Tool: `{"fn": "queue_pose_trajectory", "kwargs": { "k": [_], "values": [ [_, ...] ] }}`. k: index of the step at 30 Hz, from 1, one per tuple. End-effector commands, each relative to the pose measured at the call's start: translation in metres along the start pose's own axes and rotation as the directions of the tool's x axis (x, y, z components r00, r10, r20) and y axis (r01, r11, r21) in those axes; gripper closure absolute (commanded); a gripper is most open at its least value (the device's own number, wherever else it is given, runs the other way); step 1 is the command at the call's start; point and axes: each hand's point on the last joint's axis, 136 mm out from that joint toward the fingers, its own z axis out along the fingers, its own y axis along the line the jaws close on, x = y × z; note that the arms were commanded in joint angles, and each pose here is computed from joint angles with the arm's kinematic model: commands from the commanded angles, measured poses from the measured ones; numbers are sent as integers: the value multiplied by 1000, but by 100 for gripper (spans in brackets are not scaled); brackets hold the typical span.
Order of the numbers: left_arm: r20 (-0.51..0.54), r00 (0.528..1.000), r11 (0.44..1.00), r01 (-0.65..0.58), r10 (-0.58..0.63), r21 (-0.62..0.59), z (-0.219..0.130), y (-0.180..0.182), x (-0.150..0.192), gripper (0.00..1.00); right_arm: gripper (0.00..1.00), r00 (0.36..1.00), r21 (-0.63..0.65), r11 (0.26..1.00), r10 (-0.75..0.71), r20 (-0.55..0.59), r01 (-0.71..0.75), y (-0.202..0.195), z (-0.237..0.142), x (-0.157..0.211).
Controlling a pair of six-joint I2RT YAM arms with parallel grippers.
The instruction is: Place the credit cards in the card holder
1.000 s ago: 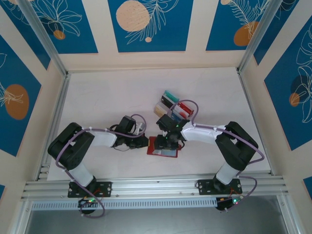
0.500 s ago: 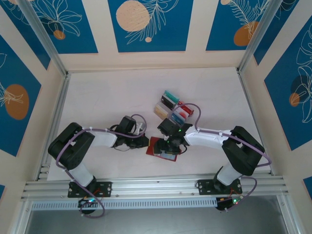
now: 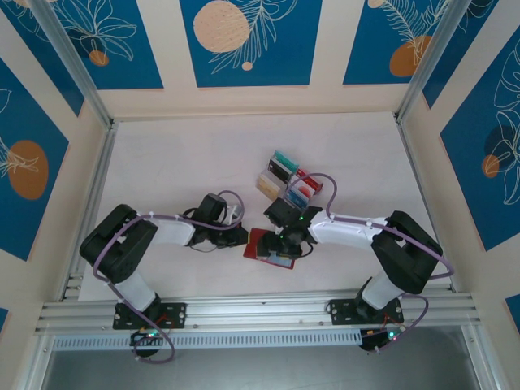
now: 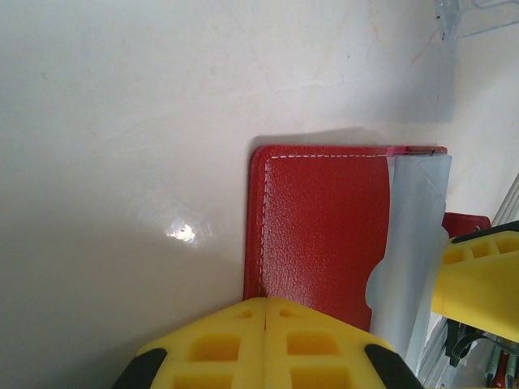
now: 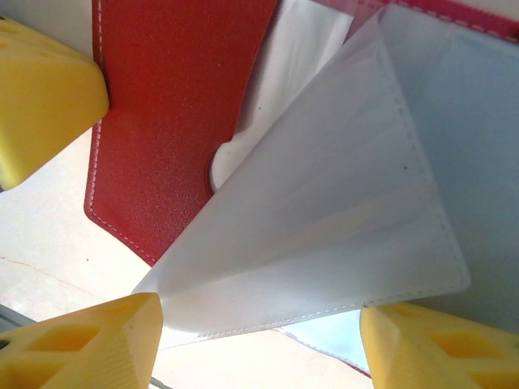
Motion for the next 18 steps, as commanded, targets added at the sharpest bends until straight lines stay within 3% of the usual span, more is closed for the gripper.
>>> {"fn": "queue_pose_trajectory", "kwargs": {
  "k": [1, 13, 18],
  "values": [
    [-53, 994, 975, 84, -97, -207, 7, 54, 35, 100, 33, 999, -32, 999, -32, 33, 33, 15, -8, -14],
    [32, 989, 967, 147, -144, -206, -7, 55, 36, 100, 37, 991, -88, 989, -117, 65, 123, 41, 10, -48],
    [69, 984, 960, 178, -167, -216, -14, 60, 39, 100, 33, 987, -141, 977, -151, 63, 159, 48, 22, -49]
  ]
}}
